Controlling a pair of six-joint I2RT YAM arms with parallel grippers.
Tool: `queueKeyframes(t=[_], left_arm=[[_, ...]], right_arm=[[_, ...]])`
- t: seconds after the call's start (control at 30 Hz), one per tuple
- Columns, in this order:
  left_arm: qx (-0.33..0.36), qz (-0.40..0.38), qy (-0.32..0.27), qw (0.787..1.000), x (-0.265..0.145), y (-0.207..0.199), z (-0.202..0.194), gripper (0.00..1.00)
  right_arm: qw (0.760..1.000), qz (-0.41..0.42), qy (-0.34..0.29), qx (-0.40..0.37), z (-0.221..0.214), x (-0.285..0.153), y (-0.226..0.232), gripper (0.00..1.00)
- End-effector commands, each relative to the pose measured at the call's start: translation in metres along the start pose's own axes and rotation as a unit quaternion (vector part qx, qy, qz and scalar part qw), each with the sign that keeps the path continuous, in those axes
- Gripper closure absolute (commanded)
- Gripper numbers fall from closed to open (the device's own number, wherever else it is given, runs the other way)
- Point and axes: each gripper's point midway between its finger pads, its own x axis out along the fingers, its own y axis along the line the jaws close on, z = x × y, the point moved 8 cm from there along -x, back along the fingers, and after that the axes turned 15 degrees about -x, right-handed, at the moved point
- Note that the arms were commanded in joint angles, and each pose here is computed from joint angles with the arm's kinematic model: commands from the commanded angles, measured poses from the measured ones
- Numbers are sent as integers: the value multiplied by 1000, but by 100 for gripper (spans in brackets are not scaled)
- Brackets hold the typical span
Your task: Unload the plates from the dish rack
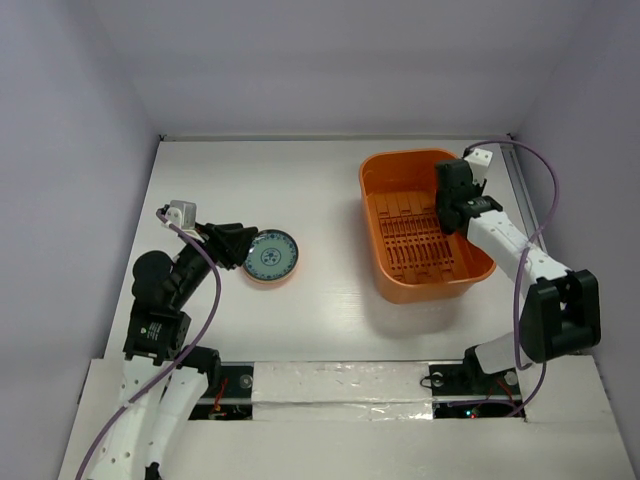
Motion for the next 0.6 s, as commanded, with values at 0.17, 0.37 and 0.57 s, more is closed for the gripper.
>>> queueKeyframes(t=[0.17, 0.37, 0.57], left_arm=[[17, -32, -30, 999, -5, -17, 14, 59], [16, -37, -32, 999, -7, -20, 14, 59], [17, -40, -30, 999, -7, -21, 14, 59]], right_arm=[[999, -11, 19, -29, 3, 16, 7, 71], [999, -20, 23, -43, 9, 12, 1, 92], [998, -23, 0, -56, 29, -7, -2, 100]])
